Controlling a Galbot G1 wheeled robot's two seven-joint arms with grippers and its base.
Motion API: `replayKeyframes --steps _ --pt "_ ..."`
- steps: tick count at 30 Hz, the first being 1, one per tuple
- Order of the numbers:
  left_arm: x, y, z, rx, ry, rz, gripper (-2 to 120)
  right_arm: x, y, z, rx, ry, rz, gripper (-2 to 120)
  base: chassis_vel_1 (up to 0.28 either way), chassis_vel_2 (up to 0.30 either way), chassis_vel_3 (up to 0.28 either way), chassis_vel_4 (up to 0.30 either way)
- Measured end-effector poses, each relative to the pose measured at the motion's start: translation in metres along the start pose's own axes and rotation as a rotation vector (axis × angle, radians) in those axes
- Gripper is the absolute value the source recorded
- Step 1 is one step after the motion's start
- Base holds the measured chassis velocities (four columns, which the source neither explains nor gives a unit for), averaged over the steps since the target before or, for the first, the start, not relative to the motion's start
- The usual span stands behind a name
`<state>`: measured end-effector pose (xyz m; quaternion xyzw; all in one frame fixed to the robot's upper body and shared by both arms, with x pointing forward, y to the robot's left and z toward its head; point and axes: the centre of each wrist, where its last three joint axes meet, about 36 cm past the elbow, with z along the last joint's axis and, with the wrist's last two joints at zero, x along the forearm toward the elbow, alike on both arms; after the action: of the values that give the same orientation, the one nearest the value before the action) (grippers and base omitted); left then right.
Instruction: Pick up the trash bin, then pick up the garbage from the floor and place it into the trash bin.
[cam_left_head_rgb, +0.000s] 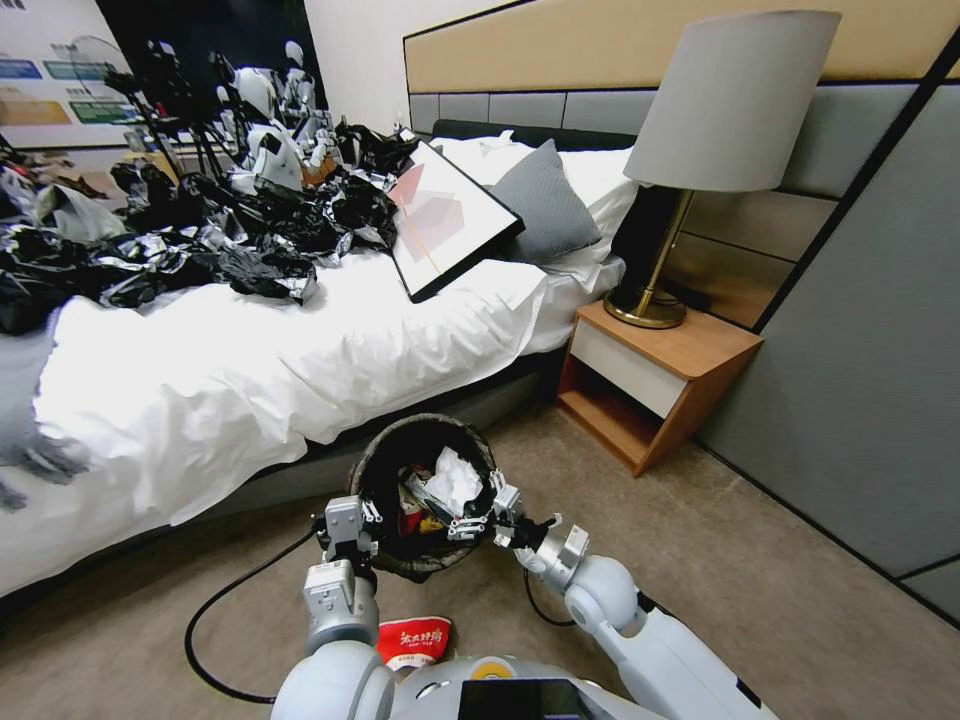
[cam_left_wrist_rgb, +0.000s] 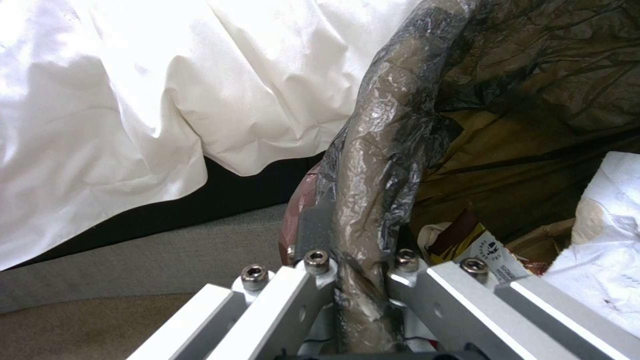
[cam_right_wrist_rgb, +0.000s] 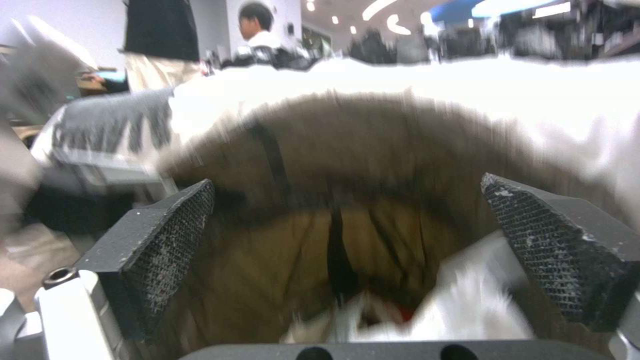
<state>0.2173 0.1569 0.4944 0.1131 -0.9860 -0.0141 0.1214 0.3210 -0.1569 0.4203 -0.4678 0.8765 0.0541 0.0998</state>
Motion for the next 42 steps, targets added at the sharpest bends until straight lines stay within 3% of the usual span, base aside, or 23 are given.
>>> replayKeyframes --steps 3,22,28,29,37,42 --pt "0.000 0.000 0.000 0.000 0.000 0.000 0 -0.002 0.002 -0.017 0.031 -0.040 -0.003 100 0.000 0.000 0.000 0.000" --pt "0.000 0.000 0.000 0.000 0.000 0.000 0 0.003 0.006 -0.057 0.149 -0.151 0.046 100 0.000 0.000 0.000 0.000" --pt "0.000 0.000 0.000 0.000 0.000 0.000 0 0.011 0.012 -0.068 0.236 -0.177 0.145 100 0.000 0.000 0.000 0.000" --pt "0.000 0.000 0.000 0.000 0.000 0.000 0 0.016 0.017 -0.066 0.254 -0.185 0.216 100 0.000 0.000 0.000 0.000" --pt "0.000 0.000 0.000 0.000 0.000 0.000 0 0.031 0.037 -0.048 0.206 -0.186 0.474 100 0.000 0.000 0.000 0.000" --pt "0.000 0.000 0.000 0.000 0.000 0.000 0 0.041 0.038 -0.035 0.222 -0.198 0.552 100 0.000 0.000 0.000 0.000"
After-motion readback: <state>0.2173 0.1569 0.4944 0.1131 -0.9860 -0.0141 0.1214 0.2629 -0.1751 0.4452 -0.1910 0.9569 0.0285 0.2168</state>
